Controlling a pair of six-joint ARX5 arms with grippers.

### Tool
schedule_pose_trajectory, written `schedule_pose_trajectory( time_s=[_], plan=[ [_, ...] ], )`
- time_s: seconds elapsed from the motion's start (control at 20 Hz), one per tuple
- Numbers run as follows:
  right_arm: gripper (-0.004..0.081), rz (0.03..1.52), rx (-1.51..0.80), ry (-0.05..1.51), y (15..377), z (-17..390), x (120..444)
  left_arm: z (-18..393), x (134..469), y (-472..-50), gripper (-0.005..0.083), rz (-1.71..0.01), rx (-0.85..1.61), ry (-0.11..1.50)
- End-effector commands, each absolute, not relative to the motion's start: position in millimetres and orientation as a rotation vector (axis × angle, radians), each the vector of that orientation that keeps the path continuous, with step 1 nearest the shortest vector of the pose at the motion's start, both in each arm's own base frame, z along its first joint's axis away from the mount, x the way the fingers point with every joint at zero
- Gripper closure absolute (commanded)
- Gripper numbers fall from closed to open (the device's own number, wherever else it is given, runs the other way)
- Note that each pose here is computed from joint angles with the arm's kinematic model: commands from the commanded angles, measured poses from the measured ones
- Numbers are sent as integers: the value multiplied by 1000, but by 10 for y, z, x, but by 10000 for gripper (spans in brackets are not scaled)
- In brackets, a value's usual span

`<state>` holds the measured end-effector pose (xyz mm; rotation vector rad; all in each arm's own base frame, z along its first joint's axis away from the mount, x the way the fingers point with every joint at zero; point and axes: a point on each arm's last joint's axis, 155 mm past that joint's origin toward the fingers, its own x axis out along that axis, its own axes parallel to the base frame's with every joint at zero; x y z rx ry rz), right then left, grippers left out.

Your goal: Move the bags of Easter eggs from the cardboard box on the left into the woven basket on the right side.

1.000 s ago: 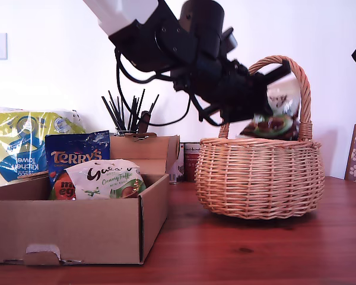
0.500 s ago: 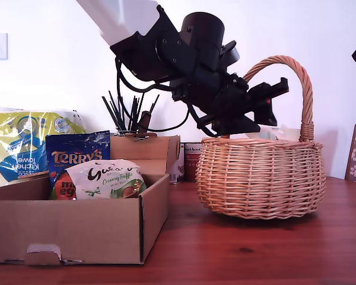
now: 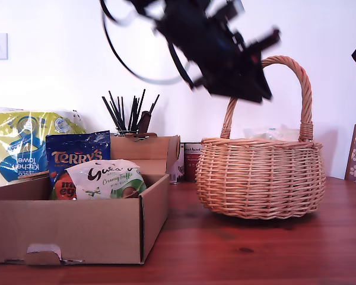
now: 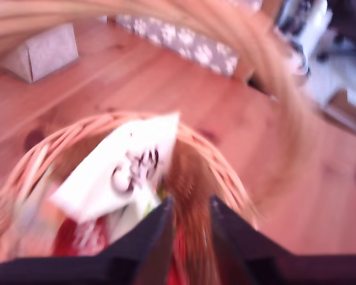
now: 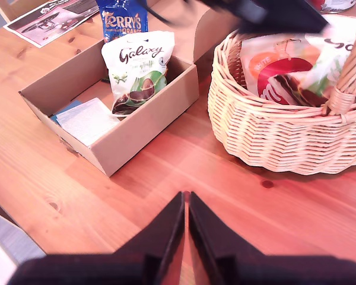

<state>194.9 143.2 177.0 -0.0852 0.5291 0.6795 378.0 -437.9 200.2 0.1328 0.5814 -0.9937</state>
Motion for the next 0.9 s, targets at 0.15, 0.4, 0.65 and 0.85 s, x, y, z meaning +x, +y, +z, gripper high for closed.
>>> schedule_pose_trajectory(
  time_s=[0.15,0.4,0.65,0.85],
  plan=[
    [782,689,-86,509,1452,1838,1951,2011,3724,-3648,790,-901,240,701],
    [782,688,-85,510,1452,1838,1951,2032,3640,-3100,793,-832,207,661],
    [782,689,-86,510,1452,1836,1950,1652,3390,-2459,793,-746,174,644],
    [782,689,-86,511,1452,1835,1950,1351,3243,-2015,793,-672,155,634]
  ],
)
